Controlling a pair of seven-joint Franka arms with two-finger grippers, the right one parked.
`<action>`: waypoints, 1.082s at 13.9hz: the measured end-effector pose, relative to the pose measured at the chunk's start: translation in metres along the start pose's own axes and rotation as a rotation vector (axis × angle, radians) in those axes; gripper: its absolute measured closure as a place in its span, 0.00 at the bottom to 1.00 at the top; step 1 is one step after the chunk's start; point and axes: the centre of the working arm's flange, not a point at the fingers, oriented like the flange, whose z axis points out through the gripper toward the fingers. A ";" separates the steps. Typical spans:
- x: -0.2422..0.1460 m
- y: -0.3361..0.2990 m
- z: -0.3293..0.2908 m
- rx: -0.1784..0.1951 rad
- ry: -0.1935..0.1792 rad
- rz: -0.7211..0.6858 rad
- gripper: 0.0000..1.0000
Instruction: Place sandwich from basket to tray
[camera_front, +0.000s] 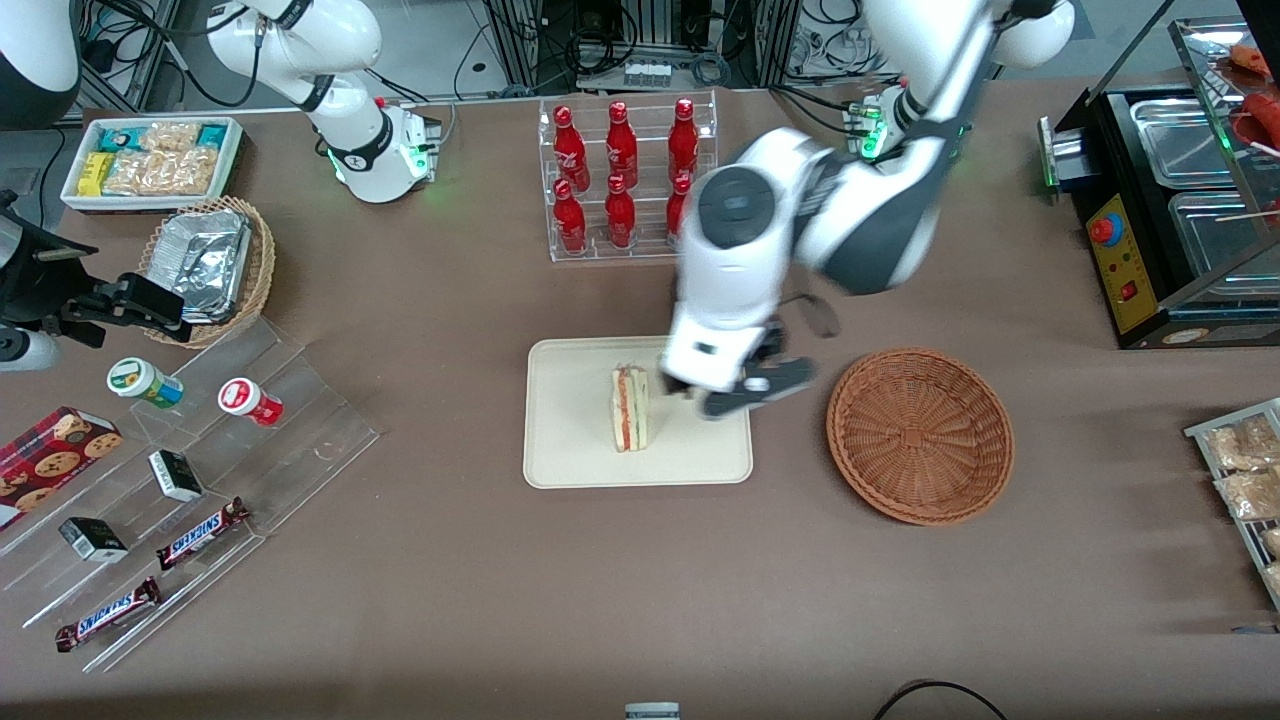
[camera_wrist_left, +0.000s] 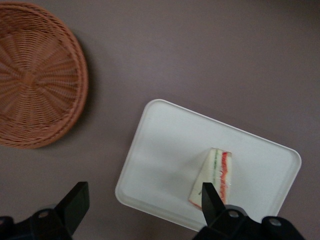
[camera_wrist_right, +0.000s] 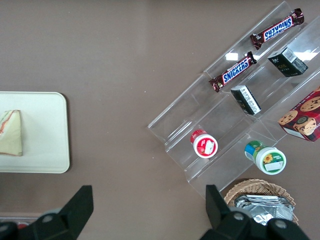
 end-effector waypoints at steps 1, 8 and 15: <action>0.017 -0.025 -0.012 0.018 -0.015 -0.001 0.01; 0.113 -0.212 -0.058 0.036 -0.081 0.174 0.00; 0.135 -0.354 -0.077 -0.023 -0.147 0.411 0.00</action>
